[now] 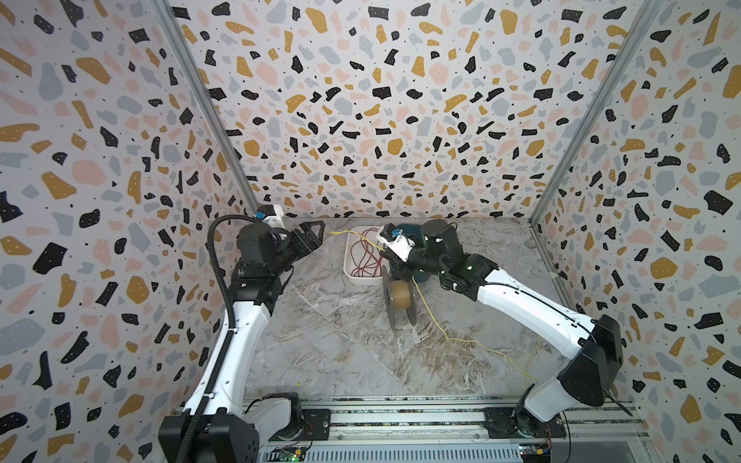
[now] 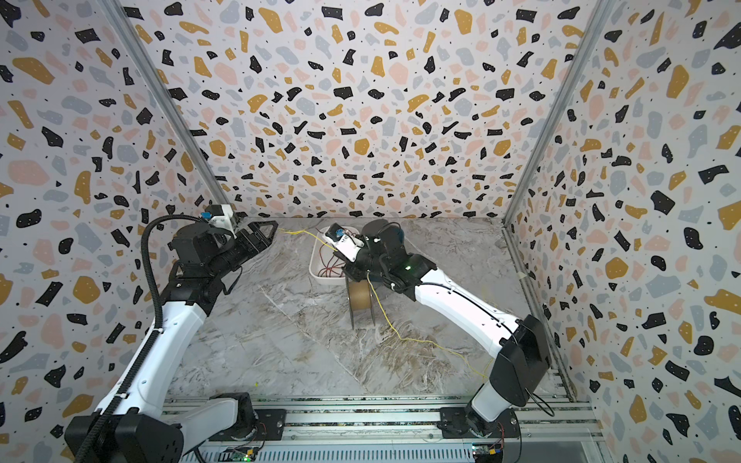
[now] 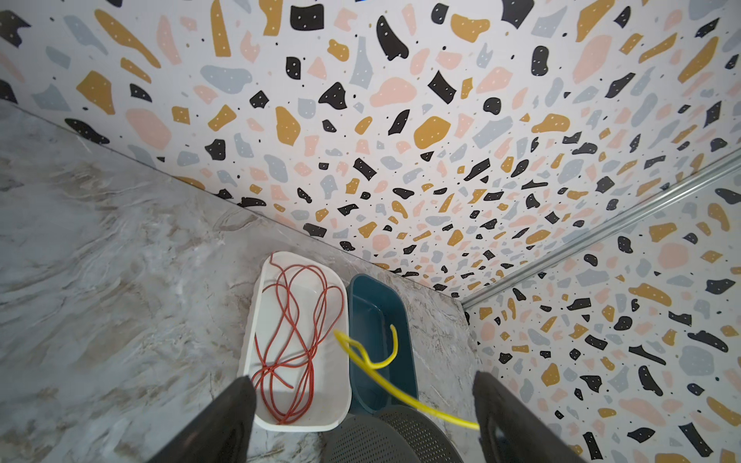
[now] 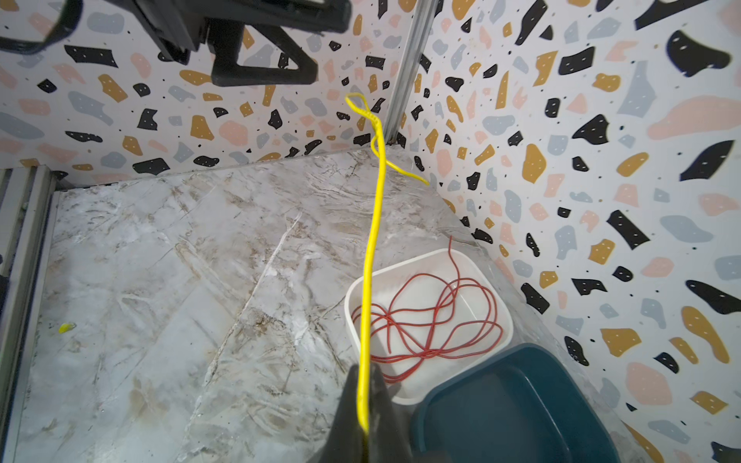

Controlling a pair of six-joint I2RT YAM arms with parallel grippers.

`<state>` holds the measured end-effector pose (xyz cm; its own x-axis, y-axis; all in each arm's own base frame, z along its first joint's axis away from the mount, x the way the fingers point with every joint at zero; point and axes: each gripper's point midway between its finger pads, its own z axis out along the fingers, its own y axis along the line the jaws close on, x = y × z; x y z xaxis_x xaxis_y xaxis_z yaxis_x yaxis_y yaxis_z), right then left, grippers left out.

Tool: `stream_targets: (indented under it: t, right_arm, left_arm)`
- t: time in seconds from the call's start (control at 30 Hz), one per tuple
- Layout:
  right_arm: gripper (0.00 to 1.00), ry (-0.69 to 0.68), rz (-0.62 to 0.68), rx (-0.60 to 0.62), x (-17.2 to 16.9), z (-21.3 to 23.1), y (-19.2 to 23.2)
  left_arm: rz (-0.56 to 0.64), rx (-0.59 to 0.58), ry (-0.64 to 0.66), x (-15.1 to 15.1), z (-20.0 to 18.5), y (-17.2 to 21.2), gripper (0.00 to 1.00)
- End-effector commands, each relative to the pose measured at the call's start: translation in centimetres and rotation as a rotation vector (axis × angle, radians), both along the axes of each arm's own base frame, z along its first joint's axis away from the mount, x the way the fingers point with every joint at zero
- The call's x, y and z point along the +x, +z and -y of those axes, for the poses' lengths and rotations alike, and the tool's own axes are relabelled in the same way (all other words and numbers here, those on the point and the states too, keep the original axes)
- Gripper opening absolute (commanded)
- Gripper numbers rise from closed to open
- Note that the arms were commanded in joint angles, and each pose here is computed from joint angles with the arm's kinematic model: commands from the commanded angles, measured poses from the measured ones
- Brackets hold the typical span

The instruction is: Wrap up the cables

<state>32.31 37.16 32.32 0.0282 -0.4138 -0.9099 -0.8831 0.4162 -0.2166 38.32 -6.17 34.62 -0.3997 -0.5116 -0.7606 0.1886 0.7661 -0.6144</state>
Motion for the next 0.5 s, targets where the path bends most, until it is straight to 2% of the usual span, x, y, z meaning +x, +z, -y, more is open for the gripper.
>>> stream_targets:
  t: [0.0,0.1,0.3,0.4,0.47]
  right_arm:
    - [0.00,0.057,0.018,0.042,-0.2,1.6,2.0]
    - [0.00,0.057,0.010,0.069,1.1,2.9,2.6]
    - [0.00,0.128,-0.029,0.101,2.4,4.4,3.5]
    - [0.00,0.146,-0.056,0.098,3.2,4.7,3.8]
    - [0.00,0.151,-0.081,0.091,3.7,4.8,3.7]
  left_arm:
    - [0.175,0.096,-0.060,-0.4,0.6,3.3,0.85]
    - [0.266,0.127,-0.070,-1.1,0.8,4.4,0.86]
    - [0.348,0.167,-0.114,-1.5,1.6,4.5,0.84]
    - [0.424,0.215,-0.122,-1.9,2.8,4.7,0.84]
    - [0.431,0.303,-0.158,-1.8,4.5,3.8,0.84]
